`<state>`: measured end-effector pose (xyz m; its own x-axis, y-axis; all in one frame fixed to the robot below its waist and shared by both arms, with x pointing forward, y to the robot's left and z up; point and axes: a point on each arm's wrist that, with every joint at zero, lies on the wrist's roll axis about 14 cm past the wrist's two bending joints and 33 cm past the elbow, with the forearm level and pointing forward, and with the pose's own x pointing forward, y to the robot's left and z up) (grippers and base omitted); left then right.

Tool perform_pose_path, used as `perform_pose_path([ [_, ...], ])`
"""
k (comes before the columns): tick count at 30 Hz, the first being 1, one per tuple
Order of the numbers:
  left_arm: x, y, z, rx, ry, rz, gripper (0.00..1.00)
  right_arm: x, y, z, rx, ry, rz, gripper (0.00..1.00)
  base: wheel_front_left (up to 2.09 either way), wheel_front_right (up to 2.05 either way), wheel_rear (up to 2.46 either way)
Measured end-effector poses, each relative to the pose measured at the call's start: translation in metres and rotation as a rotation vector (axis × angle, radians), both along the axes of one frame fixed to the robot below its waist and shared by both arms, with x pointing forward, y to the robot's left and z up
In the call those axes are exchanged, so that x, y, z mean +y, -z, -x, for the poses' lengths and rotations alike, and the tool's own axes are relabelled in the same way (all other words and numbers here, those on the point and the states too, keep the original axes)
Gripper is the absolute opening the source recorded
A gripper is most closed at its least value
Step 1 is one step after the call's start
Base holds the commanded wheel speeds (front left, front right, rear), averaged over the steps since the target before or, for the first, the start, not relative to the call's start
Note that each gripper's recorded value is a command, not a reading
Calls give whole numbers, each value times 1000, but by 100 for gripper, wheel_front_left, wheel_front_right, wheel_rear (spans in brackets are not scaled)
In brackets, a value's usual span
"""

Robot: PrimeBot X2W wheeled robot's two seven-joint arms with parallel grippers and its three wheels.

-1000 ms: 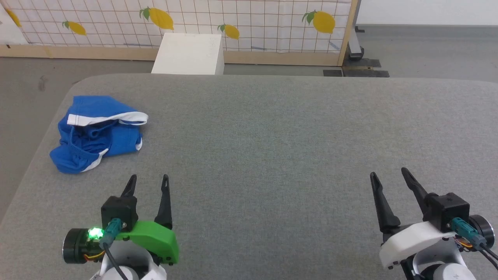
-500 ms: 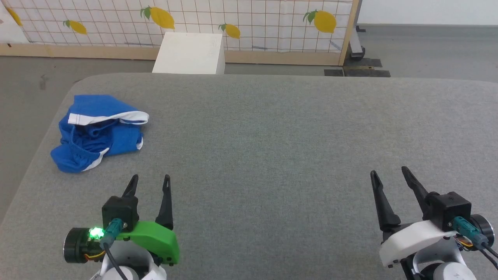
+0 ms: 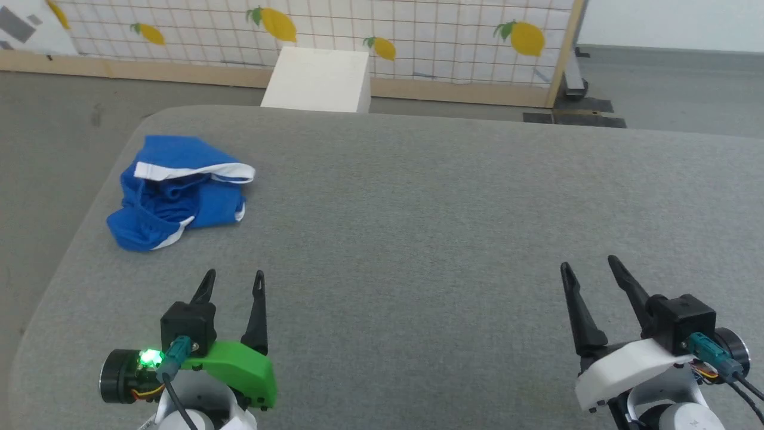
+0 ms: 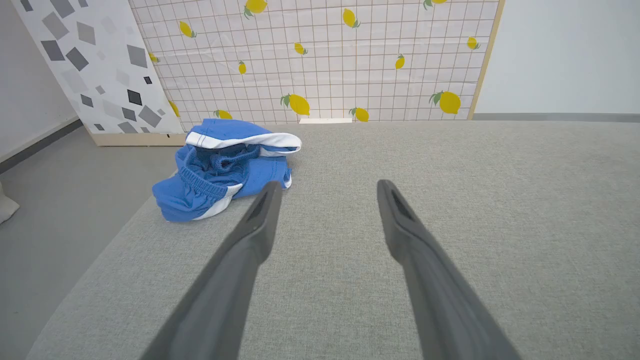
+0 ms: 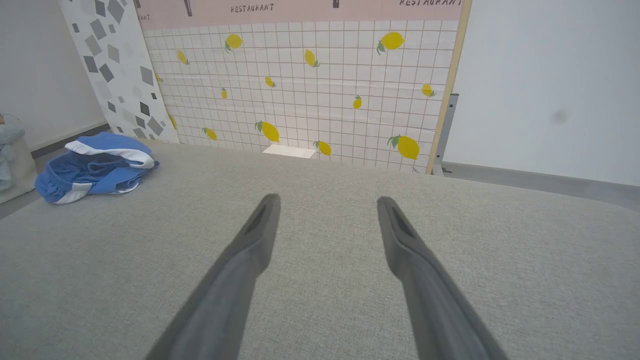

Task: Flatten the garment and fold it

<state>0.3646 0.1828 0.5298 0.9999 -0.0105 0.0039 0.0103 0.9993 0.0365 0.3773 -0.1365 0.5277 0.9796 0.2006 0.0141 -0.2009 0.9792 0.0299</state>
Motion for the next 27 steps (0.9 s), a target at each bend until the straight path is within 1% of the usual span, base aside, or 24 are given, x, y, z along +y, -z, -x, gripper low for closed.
perform_pose_path([
  [5, 14, 1, 9, 2, -40, -5, 100, 18, 0, -3, 2, -52, -6, 100, 0, 0, 0],
  [6, 24, 0, 16, -1, -72, -8, 100, 29, 0, -4, 4, -85, -5, 100, 0, 0, 0],
  [14, 56, -1, 39, -11, -174, -8, 100, 68, -1, -6, 14, -199, -17, 100, 0, 0, 0],
  [27, 92, -5, 76, -36, -302, -16, 100, 123, 0, -4, 28, -363, -34, 100, 0, 0, 0],
])
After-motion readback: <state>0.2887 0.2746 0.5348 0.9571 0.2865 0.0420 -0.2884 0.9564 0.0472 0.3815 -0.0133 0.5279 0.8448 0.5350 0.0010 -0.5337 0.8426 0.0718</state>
